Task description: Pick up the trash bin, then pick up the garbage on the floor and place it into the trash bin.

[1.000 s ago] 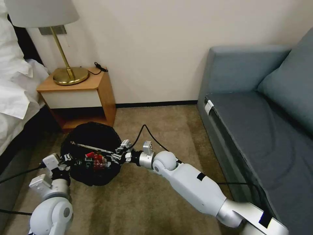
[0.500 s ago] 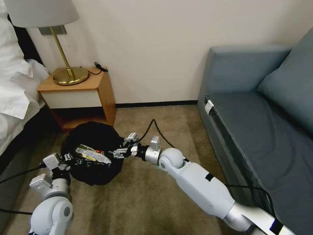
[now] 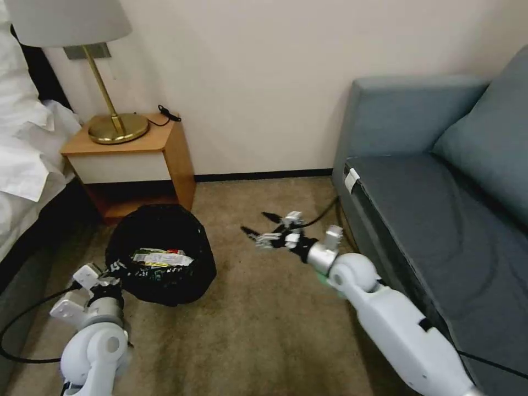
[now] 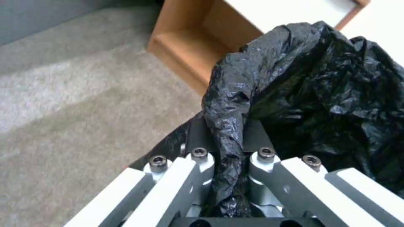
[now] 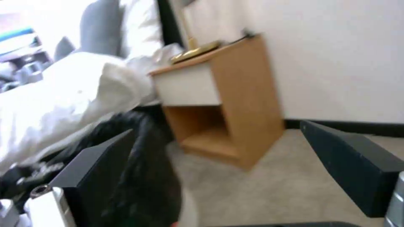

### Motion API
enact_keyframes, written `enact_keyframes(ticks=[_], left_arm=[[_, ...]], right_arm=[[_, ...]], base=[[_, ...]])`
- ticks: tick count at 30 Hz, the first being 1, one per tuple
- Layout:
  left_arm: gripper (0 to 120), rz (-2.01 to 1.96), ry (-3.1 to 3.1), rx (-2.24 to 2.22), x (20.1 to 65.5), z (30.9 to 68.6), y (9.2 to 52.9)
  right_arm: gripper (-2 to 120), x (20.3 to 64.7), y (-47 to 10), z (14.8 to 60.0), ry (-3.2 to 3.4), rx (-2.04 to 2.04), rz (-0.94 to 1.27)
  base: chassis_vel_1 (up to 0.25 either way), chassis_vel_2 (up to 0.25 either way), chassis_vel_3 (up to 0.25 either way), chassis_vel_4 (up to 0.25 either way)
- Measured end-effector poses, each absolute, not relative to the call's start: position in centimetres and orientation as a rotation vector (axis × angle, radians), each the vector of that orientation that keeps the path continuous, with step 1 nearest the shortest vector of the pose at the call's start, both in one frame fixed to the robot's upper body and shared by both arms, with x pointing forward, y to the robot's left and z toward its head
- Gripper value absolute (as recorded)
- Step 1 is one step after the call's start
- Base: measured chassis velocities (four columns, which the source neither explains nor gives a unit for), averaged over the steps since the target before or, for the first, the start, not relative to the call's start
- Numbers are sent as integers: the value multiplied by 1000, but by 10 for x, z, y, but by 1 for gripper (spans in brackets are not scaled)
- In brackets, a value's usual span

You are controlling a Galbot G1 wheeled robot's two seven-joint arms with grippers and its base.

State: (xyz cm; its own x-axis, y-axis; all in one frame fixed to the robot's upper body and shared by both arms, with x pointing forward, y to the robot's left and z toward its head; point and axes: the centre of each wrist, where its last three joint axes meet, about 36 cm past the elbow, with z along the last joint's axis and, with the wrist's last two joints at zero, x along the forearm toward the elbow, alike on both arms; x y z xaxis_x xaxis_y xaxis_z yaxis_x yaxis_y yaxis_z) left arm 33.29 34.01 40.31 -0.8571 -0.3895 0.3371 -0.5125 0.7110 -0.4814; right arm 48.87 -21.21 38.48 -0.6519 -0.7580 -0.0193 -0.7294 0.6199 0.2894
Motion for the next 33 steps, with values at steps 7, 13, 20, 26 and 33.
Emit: enact_keyframes(ticks=[7,13,20,26,33], left_arm=[[5,870,-2653,763,342,391,358],[5,849,-2600,809,349,373,376],[11,831,-2583,821,352,366,381],[29,805,-2587,825,350,371,380],[53,748,-2633,823,340,388,375]], right_arm=[[100,475,-247,381,-2796,1138,-428],[100,467,-266,381,-2831,1073,-421],[100,466,-266,385,-2845,1064,-419],[100,463,-265,387,-2844,1071,-415],[100,458,-261,394,-2846,1103,-408]], base=[[0,0,0,0],[0,0,0,0],[0,0,0,0],[0,0,0,0],[0,0,0,0]])
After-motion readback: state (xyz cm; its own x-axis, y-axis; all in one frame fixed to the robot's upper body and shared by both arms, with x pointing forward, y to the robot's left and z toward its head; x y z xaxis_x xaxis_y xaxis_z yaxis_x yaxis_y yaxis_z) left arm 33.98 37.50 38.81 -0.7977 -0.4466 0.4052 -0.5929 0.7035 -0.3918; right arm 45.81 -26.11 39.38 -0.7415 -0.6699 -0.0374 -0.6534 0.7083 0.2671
